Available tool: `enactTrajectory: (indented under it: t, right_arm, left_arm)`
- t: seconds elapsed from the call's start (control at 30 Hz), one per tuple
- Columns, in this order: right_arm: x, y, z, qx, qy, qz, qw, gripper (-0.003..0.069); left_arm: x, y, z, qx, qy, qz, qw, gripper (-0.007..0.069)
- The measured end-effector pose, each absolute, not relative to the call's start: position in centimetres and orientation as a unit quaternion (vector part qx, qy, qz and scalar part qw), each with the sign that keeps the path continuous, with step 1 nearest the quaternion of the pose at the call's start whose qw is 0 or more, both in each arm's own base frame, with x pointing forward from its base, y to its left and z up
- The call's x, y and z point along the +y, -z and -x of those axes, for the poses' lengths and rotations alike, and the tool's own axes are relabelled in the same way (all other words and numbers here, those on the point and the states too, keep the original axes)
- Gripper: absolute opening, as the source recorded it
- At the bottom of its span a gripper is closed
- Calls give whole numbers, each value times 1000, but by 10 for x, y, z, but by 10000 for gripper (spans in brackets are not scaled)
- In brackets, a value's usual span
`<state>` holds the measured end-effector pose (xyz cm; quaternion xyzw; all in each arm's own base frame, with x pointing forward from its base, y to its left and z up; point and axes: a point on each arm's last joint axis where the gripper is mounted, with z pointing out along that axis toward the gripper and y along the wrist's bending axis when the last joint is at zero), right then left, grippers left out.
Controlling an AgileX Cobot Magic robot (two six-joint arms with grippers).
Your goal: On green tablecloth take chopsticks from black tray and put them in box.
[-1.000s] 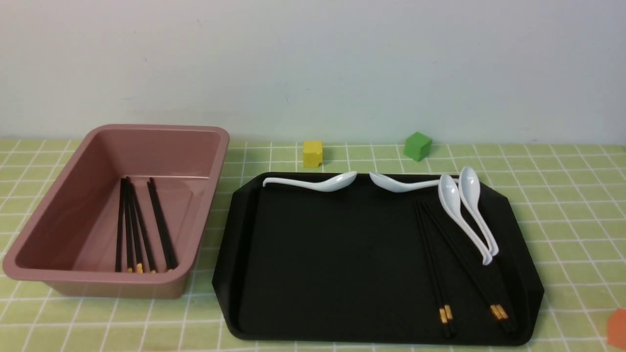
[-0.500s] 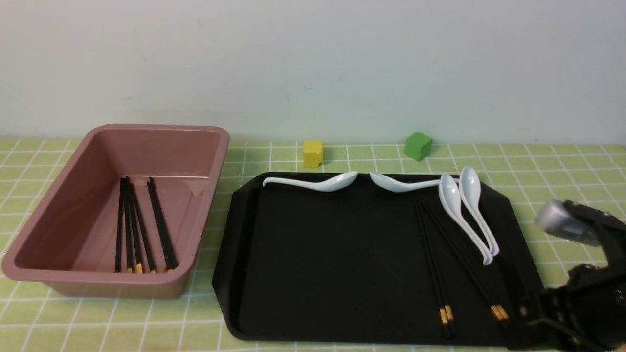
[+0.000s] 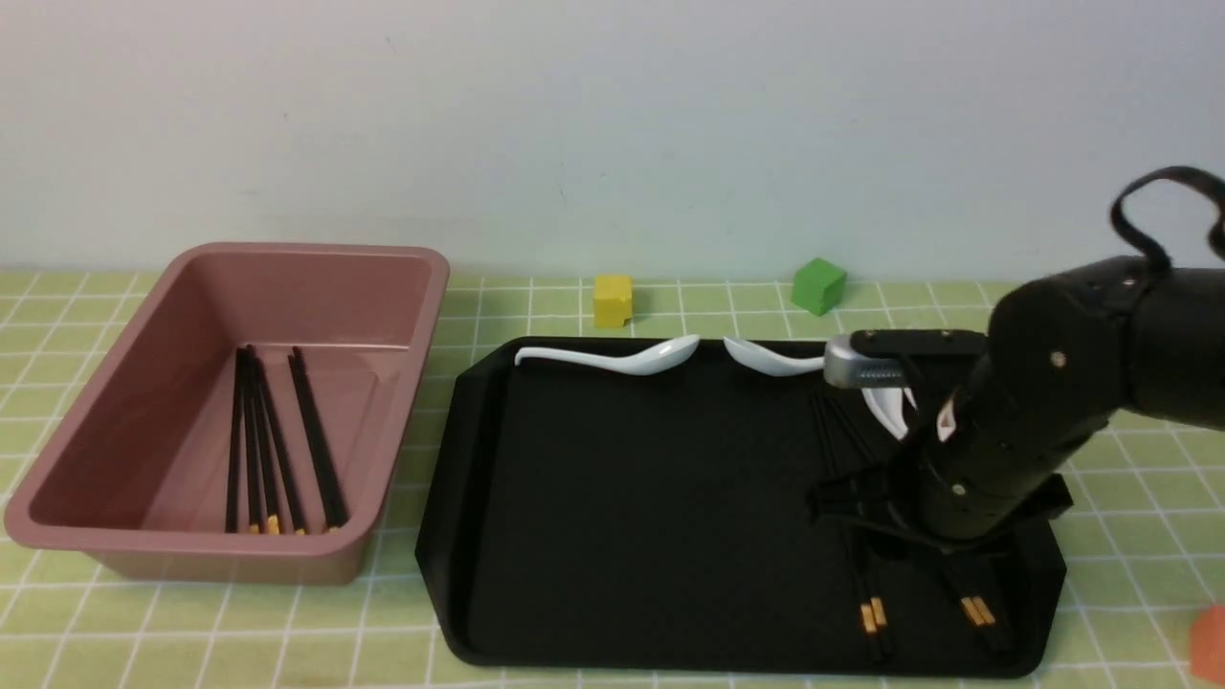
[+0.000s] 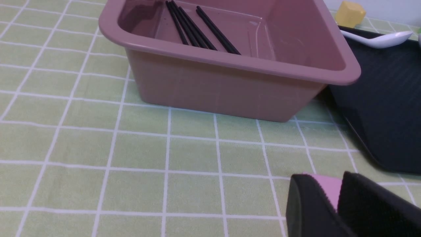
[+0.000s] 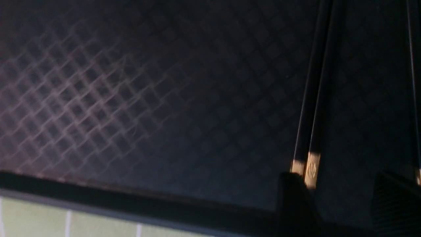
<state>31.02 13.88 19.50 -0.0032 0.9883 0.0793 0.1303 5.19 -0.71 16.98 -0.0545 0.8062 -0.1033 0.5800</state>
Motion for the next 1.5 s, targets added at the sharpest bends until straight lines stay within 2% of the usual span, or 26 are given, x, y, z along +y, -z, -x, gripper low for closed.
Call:
enactTrajectory:
  t: [0.13,0.23,0.33,0.43,0.57,0.7,0.8,0.83,0.87,0.9,1.0,1.1,1.23,1.3,1.4,1.5]
  right_arm:
    - [144,-167,-324,992,-65,-3,104,345]
    - [145,-150,-326,995,-53,-1,82,320]
    - [145,-150,-327,996,-50,1,79,270]
    - [145,-150,-327,996,-48,2,77,140]
    - [144,-159,-324,996,-52,0,76,139]
    - [143,-203,-313,994,-75,0,85,139]
    - [155,-254,-311,983,-134,28,124,139]
    - [156,-256,-311,982,-134,33,125,139]
    - [174,-287,-313,968,-180,70,163,139]
    - [175,-287,-312,967,-179,76,163,139]
    - [223,-332,-315,925,-256,150,236,139]
    - [270,-347,-320,889,-305,198,278,139]
    - [351,-324,-341,847,-367,211,321,139]
    - [378,-301,-349,843,-378,211,320,139]
    - [406,-261,-356,849,-376,222,299,141]
    - [418,-230,-360,860,-367,234,266,175]
  left_arm:
    - [-7,-170,-52,806,103,55,580,166]
    - [-7,-170,-52,806,103,55,580,169]
    - [-7,-170,-52,806,103,55,580,174]
    - [-7,-170,-52,806,103,55,580,177]
    - [-7,-170,-52,806,103,55,580,180]
    - [-7,-170,-52,806,103,55,580,185]
    - [-7,-170,-52,806,103,55,580,187]
    - [-7,-170,-52,806,103,55,580,188]
    - [-7,-170,-52,806,103,55,580,190]
    - [-7,-170,-52,806,103,55,580,190]
    - [-7,-170,-52,806,103,55,580,195]
    - [-7,-170,-52,806,103,55,580,197]
    - [-7,-170,-52,806,103,55,580,202]
    - [-7,-170,-52,806,103,55,580,202]
    - [-7,-170,-52,806,103,55,580,204]
    - [-7,-170,-52,806,103,55,580,204]
